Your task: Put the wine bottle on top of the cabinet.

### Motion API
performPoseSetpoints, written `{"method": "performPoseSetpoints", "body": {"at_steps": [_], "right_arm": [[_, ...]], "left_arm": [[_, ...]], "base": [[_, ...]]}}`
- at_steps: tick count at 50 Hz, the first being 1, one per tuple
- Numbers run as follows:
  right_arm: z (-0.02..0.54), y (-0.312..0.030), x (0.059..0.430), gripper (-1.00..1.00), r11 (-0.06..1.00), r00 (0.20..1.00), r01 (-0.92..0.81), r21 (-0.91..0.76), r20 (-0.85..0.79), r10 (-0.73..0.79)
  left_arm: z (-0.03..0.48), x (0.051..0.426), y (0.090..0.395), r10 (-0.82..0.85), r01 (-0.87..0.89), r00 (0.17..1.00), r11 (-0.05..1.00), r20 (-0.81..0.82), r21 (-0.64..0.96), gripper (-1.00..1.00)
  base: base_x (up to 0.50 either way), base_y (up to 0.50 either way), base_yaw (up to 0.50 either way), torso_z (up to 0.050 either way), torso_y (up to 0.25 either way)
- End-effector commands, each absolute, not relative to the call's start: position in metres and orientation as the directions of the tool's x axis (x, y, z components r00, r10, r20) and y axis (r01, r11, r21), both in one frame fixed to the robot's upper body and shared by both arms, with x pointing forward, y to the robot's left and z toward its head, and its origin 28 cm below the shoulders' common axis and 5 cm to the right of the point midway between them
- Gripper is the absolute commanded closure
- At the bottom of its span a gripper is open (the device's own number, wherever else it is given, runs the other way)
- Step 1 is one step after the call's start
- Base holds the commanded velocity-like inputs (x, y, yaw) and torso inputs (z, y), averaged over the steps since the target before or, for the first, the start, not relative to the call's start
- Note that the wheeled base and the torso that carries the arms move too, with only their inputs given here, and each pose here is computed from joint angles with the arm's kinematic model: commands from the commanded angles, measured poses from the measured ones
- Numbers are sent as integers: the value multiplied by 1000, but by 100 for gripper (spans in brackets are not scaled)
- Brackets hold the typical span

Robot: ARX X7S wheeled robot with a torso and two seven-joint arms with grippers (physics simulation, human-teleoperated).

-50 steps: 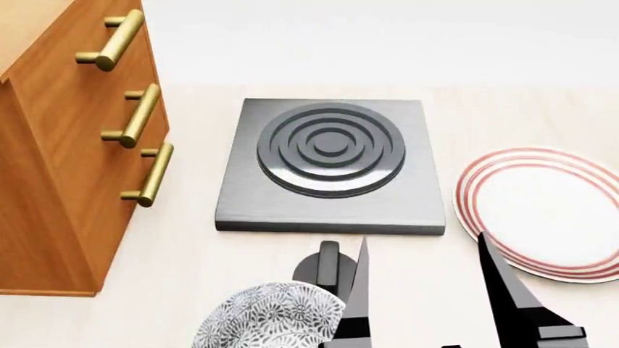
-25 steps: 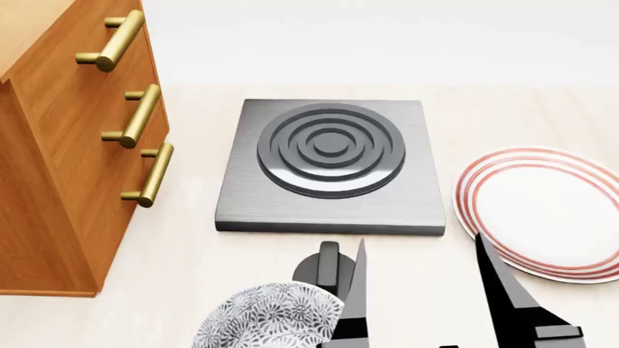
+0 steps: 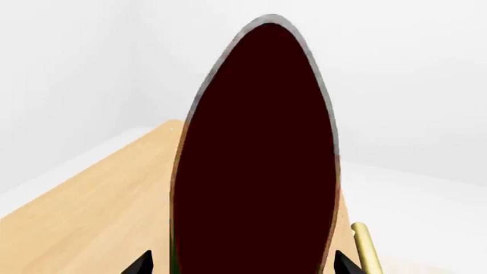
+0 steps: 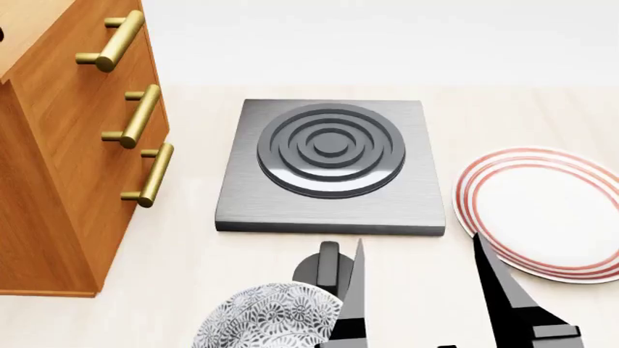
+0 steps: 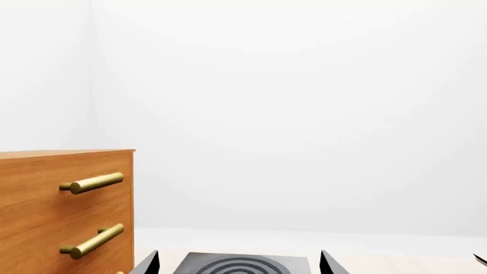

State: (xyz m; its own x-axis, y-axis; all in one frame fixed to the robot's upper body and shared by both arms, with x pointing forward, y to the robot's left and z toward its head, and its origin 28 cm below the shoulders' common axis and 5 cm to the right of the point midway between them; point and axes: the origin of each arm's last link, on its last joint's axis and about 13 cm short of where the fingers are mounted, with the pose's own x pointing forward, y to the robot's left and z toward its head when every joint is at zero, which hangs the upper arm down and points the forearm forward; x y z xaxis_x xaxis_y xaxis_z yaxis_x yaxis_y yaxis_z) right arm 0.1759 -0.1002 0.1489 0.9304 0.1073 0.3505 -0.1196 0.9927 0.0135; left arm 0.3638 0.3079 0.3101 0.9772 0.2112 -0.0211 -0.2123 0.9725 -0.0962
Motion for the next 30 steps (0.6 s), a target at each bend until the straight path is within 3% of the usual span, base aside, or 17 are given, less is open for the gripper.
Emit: {"method": "performPoseSetpoints", "body": {"at_steps": [1,19,30], "right_arm": [[149,-100,176,-100,993,930,-120,14,352,107],[148,-99,176,-100,992,930,-125,13,349,112],[148,-98,176,-100,992,930,-129,9,348,118]], "left_arm": [[307,364,309,220,-223,975,968,-39,-112,-100],[303,363,310,220,-223,975,967,-36,-123,-100],[293,337,294,214,-206,967,976,138,-69,-100]], "base": [[0,0,0,0,0],[0,0,0,0,0],[0,0,0,0,0]]}}
